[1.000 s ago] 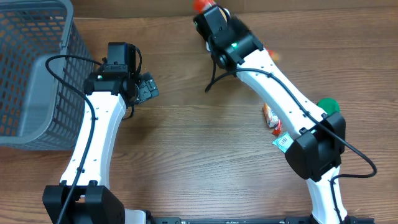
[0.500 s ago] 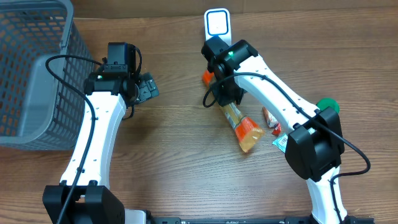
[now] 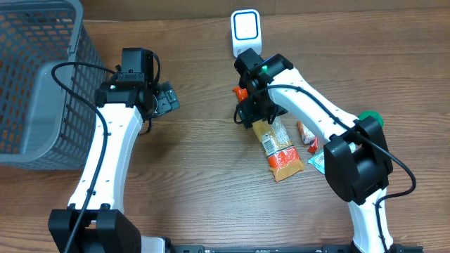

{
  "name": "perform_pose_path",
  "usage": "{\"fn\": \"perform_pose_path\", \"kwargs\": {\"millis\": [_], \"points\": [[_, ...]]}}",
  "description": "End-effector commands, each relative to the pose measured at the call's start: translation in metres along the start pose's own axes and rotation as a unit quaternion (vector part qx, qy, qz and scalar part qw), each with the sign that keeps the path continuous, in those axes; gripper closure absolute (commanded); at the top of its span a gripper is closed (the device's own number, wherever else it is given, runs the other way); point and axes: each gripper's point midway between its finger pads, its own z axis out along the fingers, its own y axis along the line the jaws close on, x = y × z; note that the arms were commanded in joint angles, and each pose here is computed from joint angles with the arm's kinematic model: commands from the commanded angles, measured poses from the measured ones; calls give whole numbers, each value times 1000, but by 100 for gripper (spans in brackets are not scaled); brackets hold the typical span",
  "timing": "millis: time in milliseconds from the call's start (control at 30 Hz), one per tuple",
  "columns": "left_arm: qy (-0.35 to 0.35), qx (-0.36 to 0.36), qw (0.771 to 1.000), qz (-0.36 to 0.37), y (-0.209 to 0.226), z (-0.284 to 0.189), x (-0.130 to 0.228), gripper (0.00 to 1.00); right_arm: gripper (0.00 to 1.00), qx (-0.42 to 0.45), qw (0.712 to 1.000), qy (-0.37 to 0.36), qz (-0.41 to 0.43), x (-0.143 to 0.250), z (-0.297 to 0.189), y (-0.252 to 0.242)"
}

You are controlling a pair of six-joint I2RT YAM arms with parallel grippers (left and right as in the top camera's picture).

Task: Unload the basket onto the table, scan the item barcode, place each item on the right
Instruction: 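Lower the spaghetti pack to the table center-right with the right gripper, then open the right gripper and release the spaghetti pack upright on table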

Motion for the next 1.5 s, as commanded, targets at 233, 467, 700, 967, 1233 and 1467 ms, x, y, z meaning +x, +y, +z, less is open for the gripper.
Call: {"fn": "perform_pose_path", "kwargs": {"millis": [233, 467, 700, 967, 1233, 1467], "points": [[-1, -5, 1000, 6, 1, 1, -1, 0, 88, -65, 996, -61, -7, -8, 33, 33], [-1, -5, 1000, 6, 1, 1, -1, 0, 89, 0, 995, -72, 62, -1, 60, 0], [-1, -5, 1000, 6, 1, 1, -1, 0, 88, 46, 985, -81, 144, 1, 42, -36], [-1, -5, 1000, 6, 1, 1, -1, 0, 77, 36, 979, -109, 170, -4, 7, -48], [-1, -5, 1000, 6, 1, 1, -1, 0, 33, 38, 979, -106, 167, 4, -7, -48], [-1, -5, 1000, 6, 1, 1, -1, 0, 0, 38, 979, -106, 168, 4, -7, -48]]}}
